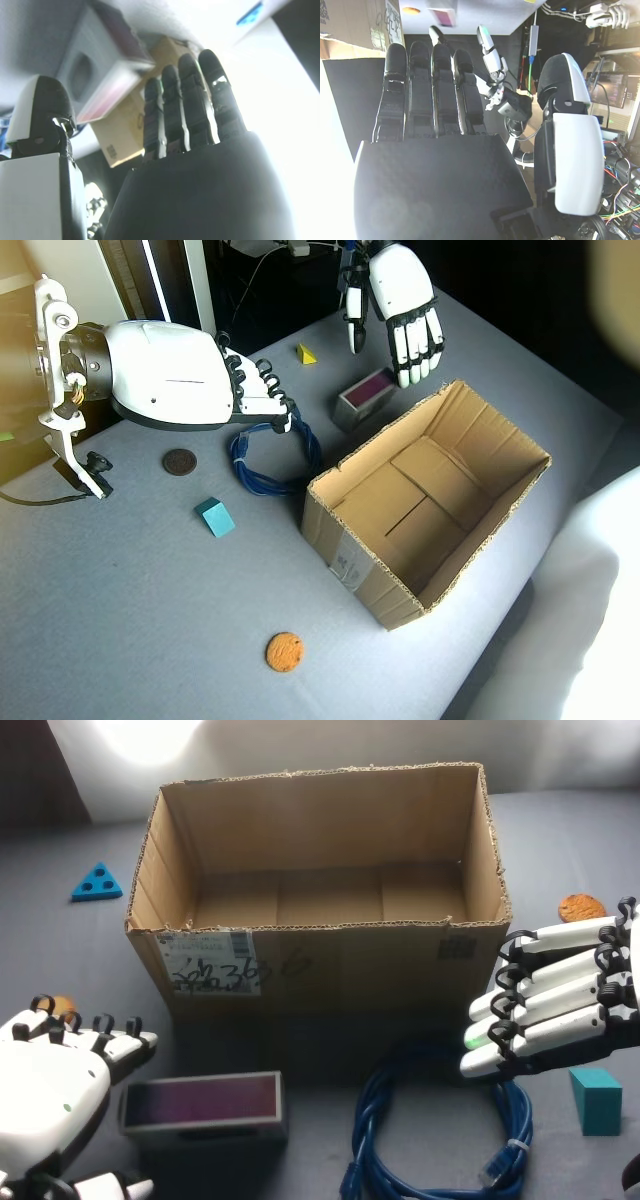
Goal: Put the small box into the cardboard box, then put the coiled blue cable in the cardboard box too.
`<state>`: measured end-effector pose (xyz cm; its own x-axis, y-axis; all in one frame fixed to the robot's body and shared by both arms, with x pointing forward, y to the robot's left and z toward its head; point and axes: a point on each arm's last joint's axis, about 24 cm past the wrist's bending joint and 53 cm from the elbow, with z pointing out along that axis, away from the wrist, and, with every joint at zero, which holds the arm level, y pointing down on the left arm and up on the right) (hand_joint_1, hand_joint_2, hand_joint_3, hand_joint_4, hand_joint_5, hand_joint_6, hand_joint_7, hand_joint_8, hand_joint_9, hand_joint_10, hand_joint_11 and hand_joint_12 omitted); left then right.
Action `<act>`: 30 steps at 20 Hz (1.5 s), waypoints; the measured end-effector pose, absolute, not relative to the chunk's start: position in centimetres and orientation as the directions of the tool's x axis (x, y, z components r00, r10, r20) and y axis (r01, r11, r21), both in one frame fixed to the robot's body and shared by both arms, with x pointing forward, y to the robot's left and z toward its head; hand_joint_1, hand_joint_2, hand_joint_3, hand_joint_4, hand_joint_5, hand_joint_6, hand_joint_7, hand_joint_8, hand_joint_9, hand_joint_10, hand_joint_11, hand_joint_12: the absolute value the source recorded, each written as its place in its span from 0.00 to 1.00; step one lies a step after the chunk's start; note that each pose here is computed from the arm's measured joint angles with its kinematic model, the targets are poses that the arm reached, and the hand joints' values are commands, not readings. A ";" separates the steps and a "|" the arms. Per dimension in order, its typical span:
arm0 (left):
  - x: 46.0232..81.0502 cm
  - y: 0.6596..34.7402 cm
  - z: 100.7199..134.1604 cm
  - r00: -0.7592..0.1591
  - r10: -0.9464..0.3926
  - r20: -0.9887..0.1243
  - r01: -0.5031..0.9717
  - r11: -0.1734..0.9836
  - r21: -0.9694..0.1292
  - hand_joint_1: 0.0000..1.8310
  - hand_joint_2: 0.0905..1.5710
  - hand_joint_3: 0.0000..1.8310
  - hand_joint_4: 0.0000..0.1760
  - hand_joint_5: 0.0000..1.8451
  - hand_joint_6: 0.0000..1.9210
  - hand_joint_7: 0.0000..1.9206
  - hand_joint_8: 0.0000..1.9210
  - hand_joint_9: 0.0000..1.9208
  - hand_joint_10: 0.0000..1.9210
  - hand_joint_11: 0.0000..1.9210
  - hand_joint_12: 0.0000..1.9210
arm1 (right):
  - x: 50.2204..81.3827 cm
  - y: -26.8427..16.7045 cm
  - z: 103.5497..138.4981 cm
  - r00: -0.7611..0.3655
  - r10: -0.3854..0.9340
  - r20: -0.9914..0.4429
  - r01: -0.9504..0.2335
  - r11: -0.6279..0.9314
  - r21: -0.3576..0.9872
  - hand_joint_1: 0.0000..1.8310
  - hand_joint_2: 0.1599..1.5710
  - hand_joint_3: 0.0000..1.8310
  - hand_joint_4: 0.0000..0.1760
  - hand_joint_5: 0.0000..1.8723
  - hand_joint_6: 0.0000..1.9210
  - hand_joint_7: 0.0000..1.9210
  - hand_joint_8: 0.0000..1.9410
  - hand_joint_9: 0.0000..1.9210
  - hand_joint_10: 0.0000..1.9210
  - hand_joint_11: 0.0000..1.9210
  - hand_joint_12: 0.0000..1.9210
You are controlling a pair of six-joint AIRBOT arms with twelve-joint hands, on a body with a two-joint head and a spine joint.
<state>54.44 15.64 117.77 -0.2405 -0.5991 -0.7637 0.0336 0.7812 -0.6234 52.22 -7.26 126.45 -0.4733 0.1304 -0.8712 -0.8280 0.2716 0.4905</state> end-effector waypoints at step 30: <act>56.1 12.3 115.4 -0.289 -0.604 -0.743 0.065 0.762 -0.644 0.50 0.69 0.00 0.00 0.14 0.00 0.14 0.00 0.14 0.00 0.00 0.33 | 51.7 -7.1 126.6 -0.473 0.126 -0.872 -0.835 0.249 0.490 0.26 0.64 0.00 0.00 0.22 0.00 0.21 0.00 0.19 0.00 0.00 0.54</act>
<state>56.11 12.31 115.41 -0.2891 -0.6037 -0.7429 0.0645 0.7620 -0.6444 51.70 -7.09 126.64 -0.4735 0.1260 -0.8717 -0.8354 0.2495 0.4898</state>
